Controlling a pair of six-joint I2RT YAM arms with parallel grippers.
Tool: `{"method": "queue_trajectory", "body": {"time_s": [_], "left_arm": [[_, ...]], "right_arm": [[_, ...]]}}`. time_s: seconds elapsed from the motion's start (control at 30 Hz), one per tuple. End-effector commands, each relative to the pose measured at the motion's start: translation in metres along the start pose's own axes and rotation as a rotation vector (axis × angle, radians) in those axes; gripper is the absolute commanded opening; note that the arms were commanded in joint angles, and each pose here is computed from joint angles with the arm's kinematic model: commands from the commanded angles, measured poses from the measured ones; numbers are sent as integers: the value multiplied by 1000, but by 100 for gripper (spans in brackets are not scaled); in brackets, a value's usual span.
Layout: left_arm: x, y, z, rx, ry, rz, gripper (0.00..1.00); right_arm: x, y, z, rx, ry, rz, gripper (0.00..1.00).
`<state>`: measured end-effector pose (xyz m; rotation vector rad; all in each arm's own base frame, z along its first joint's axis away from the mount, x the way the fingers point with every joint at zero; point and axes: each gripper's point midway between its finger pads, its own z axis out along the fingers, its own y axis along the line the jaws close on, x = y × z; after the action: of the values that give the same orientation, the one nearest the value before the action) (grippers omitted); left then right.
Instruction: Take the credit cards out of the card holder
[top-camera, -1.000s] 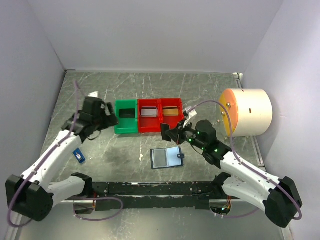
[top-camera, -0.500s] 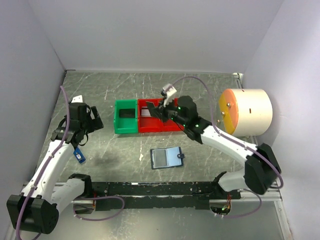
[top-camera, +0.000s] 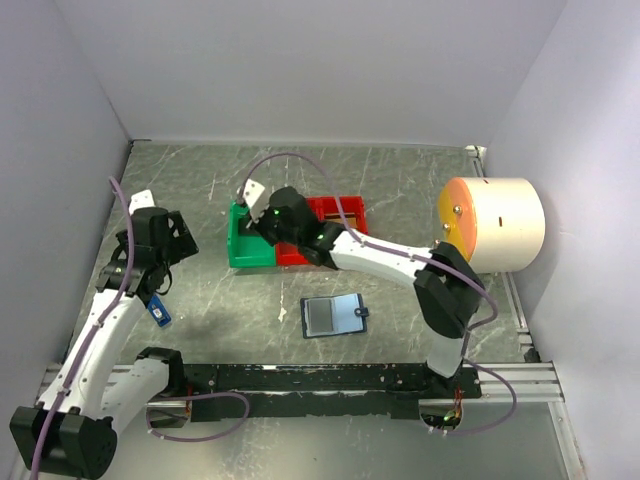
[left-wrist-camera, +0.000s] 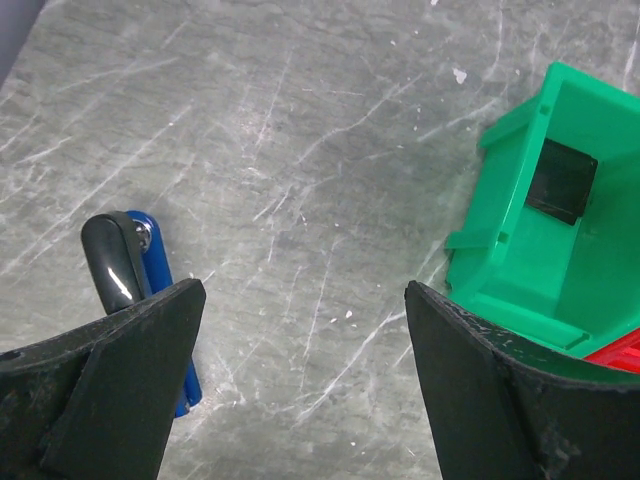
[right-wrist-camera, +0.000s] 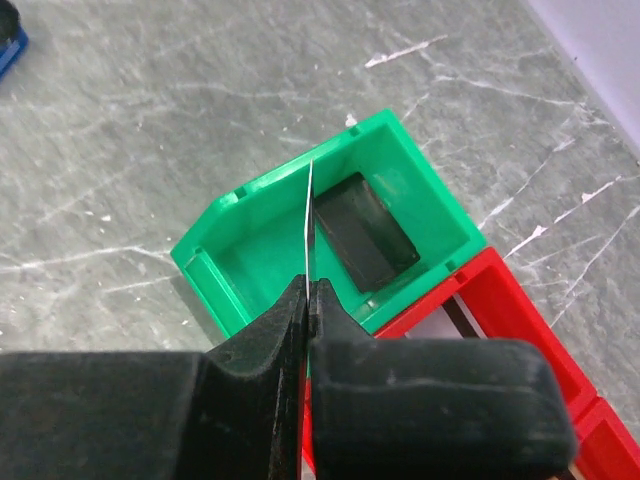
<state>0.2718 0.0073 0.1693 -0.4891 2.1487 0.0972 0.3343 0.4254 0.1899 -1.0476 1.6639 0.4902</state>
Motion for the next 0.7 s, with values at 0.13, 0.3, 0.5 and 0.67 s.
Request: {"method": "queue_trajectory", "body": {"time_s": [0.13,0.3,0.5,0.67], "left_arm": [[-17,19,-14,-80,-88,-61,95],[-23,23,-20,-88,-115,-77,96],[-27,25,-26,-85,-142,-88,98],[-29,26,-28,-90,-155,-94,97]], "right_arm": [[22,-7,37,79,143,-218,0],[35,-3,62,50,172,-282,0],[55,-5,92,46,238,-361,0],[67,-18,107,90,284,-461,0]]}}
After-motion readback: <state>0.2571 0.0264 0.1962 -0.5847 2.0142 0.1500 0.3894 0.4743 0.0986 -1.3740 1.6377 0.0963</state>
